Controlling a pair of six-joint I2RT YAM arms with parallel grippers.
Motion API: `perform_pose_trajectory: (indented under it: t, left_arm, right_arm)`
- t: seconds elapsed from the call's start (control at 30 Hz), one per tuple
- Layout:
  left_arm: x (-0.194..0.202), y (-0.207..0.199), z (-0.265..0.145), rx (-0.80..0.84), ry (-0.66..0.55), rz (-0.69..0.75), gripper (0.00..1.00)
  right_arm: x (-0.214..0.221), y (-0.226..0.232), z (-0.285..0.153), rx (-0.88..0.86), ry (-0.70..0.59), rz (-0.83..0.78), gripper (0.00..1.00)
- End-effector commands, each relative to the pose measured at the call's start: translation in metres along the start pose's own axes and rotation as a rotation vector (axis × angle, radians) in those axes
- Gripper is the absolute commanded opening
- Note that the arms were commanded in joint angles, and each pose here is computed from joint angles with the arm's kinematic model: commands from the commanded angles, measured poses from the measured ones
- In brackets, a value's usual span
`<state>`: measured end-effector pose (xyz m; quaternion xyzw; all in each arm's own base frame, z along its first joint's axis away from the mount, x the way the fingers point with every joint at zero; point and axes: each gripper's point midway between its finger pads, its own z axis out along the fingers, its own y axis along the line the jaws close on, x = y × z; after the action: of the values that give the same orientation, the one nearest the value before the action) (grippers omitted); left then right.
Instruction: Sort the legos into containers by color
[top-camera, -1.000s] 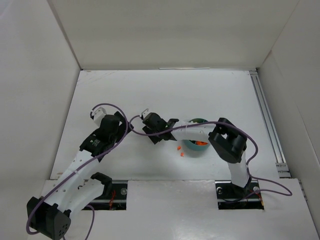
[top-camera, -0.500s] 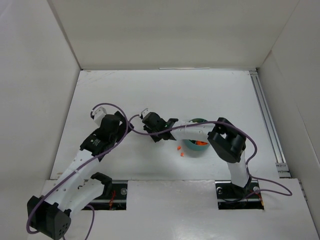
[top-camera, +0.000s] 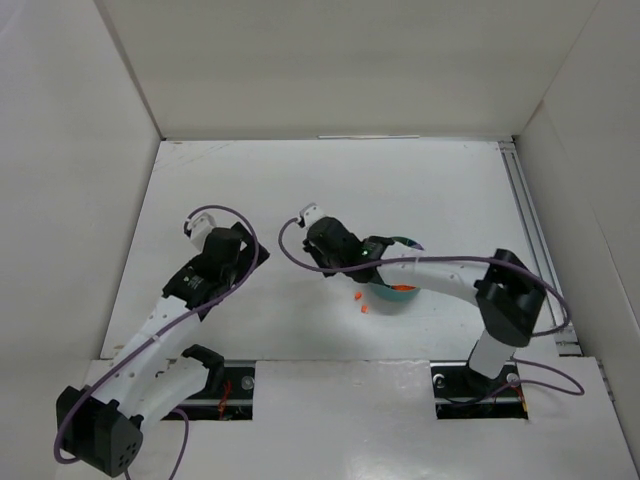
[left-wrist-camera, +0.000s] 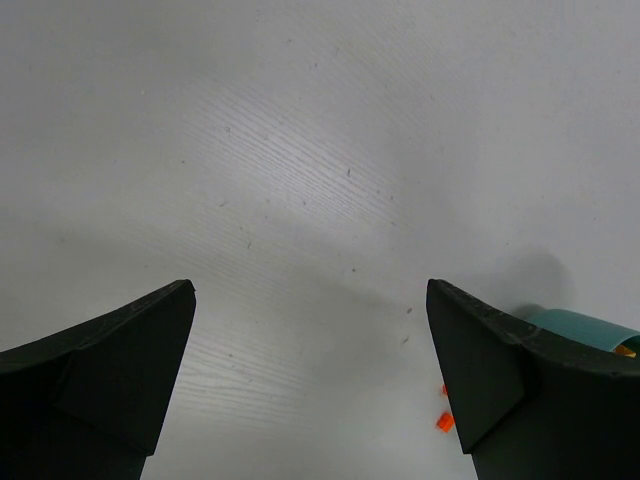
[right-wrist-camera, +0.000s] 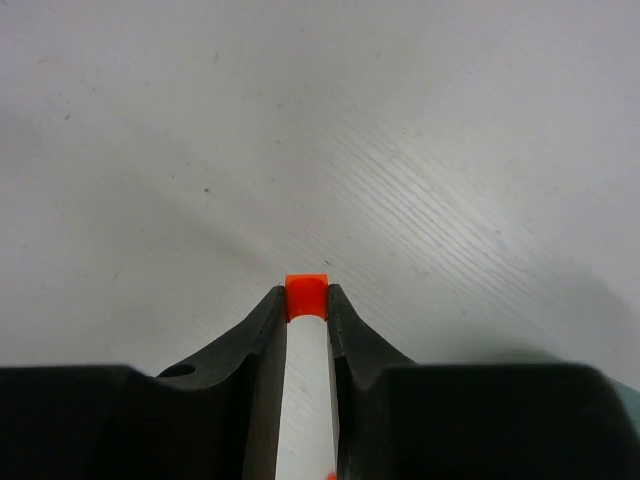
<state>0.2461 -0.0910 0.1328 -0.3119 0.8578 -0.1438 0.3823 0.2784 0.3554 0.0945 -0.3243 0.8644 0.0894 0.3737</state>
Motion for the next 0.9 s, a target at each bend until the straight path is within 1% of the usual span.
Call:
perform_pose_trajectory:
  t: [0.0,0.17,0.2,0.23,0.3,0.33,0.43,0.47,0.63,0.8,0.87]
  left_arm:
    - [-0.002,-0.006,0.002,0.023,-0.004,0.012,1.0]
    - [0.005,-0.015,0.006,0.06,0.037,0.043,1.0]
    - [0.006,-0.017,0.007,0.067,0.045,0.051,1.0]
    - [0.009,-0.016,0.009,0.063,0.059,0.055,1.0]
    - [0.011,-0.024,0.01,0.094,0.069,0.061,1.0]
    - [0.016,-0.022,0.013,0.097,0.087,0.074,1.0]
    - [0.018,-0.024,0.016,0.1,0.101,0.076,1.0]
    - [0.02,-0.028,0.015,0.115,0.101,0.081,1.0]
    - [0.031,-0.041,0.015,0.163,0.141,0.124,1.0]
    - [0.038,-0.051,0.02,0.191,0.18,0.163,1.0]
    - [0.041,-0.057,0.02,0.219,0.194,0.176,1.0]
  right_arm:
    - [-0.031,-0.026,-0.047,0.061,-0.136,0.027,0.25]
    - [-0.001,-0.068,-0.104,0.188,-0.151,0.076,0.25]
    - [0.022,-0.079,-0.108,0.222,-0.103,0.077,0.25]
    - [0.024,-0.091,-0.125,0.242,-0.129,0.124,0.25]
    - [0.041,-0.108,-0.136,0.273,-0.107,0.157,0.25]
    - [0.054,-0.116,-0.149,0.289,-0.103,0.18,0.25]
    - [0.077,-0.131,-0.161,0.316,-0.099,0.219,0.25]
    - [0.075,-0.133,-0.17,0.304,-0.14,0.252,0.25]
    - [0.092,-0.146,-0.175,0.307,-0.151,0.298,0.26]
    - [0.105,-0.159,-0.171,0.349,-0.095,0.281,0.26]
    - [0.101,-0.159,-0.167,0.335,-0.103,0.278,0.26]
